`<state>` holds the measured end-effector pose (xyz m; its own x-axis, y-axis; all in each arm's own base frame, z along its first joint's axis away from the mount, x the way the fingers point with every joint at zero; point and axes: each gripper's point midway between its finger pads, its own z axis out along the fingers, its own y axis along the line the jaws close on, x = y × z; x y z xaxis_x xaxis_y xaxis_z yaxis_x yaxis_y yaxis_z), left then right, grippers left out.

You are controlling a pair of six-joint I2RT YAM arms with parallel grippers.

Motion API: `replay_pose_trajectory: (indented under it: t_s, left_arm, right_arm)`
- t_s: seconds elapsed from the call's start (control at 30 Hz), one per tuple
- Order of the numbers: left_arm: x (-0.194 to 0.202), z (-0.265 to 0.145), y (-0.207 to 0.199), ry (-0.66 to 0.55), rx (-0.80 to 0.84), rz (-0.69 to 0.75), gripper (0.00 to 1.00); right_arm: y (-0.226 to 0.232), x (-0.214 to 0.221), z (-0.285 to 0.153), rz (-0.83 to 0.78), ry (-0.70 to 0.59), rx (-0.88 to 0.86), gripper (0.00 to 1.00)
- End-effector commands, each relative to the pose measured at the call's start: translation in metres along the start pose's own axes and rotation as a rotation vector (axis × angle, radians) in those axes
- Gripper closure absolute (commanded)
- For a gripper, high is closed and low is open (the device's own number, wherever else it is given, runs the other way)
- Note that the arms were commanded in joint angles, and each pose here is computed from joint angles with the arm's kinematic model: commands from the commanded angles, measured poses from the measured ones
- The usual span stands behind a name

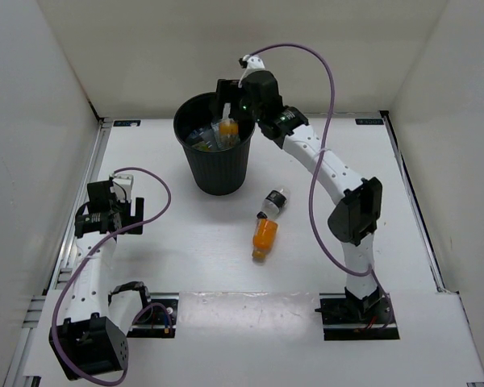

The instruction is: Put the plastic bottles in the bin

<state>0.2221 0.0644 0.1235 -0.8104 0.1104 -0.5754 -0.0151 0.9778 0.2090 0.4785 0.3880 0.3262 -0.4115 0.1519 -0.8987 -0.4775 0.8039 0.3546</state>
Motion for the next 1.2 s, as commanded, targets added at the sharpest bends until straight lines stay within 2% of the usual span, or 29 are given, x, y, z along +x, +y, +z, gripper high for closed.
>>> replay_pose_trajectory:
  t_s: [0.0,0.13,0.17,0.23,0.27,0.33,0.37,0.4,0.47,0.5,0.53,0.6,0.73,0.8,0.93,1.1,1.17]
  left_arm:
    - [-0.003,0.0,0.003,-0.021,-0.014,-0.014,0.0]
    - [-0.003,0.0,0.001,-0.023,-0.005,-0.014,0.0]
    - [-0.003,0.0,0.001,-0.023,-0.005,-0.014,0.0]
    - [-0.005,-0.002,0.002,-0.032,-0.007,-0.014,0.0]
    - [-0.005,-0.002,0.002,-0.032,-0.007,-0.014,0.0]
    - [-0.005,-0.002,0.002,-0.032,-0.007,-0.014,0.0]
    - [-0.005,-0.002,0.002,-0.032,-0.007,-0.014,0.0]
    - [-0.005,-0.002,0.002,-0.032,-0.007,-0.014,0.0]
    - [-0.001,0.0,0.001,-0.023,-0.005,-0.014,0.0]
    - [-0.001,0.0,0.001,-0.023,-0.005,-0.014,0.0]
    - [-0.003,0.0,0.001,-0.032,-0.007,-0.014,0.0]
    - [-0.003,0.0,0.001,-0.032,-0.007,-0.014,0.0]
    - [-0.004,0.0,0.0,-0.035,0.002,-0.014,0.0]
    - [-0.004,0.0,0.0,-0.035,0.002,-0.014,0.0]
    - [-0.004,0.0,0.0,-0.035,0.002,-0.014,0.0]
    - [-0.005,-0.002,0.0,-0.045,-0.001,-0.015,0.0]
    - [-0.005,-0.002,0.0,-0.045,-0.001,-0.015,0.0]
  right_arm:
    - [0.028,-0.064,-0.048,-0.101,-0.128,-0.082,0.0]
    - [0.03,-0.093,-0.084,-0.094,-0.201,-0.037,0.0]
    - [0.021,-0.101,-0.101,-0.087,-0.225,0.019,0.0]
    - [0.005,-0.101,-0.118,-0.019,-0.239,0.108,0.0]
    - [-0.01,-0.088,-0.133,0.017,-0.211,0.177,0.0]
    - [-0.048,-0.079,-0.164,0.205,-0.257,0.371,0.0]
    - [-0.066,-0.054,-0.17,0.261,-0.204,0.445,0.0]
    - [-0.084,-0.011,-0.165,0.349,-0.137,0.506,0.0]
    - [-0.1,0.022,-0.171,0.435,-0.072,0.516,0.0]
    - [-0.115,0.065,-0.172,0.466,0.031,0.562,0.0]
    - [-0.123,0.082,-0.171,0.542,0.069,0.576,0.0]
    - [-0.121,0.125,-0.17,0.591,0.202,0.548,0.0]
    - [-0.128,0.176,-0.165,0.619,0.336,0.583,0.0]
    - [-0.128,0.207,-0.161,0.64,0.442,0.599,0.0]
    - [-0.143,0.241,-0.159,0.685,0.521,0.731,0.0]
    - [-0.156,0.27,-0.139,0.719,0.587,0.797,0.0]
    - [-0.155,0.279,-0.133,0.747,0.632,0.785,0.1]
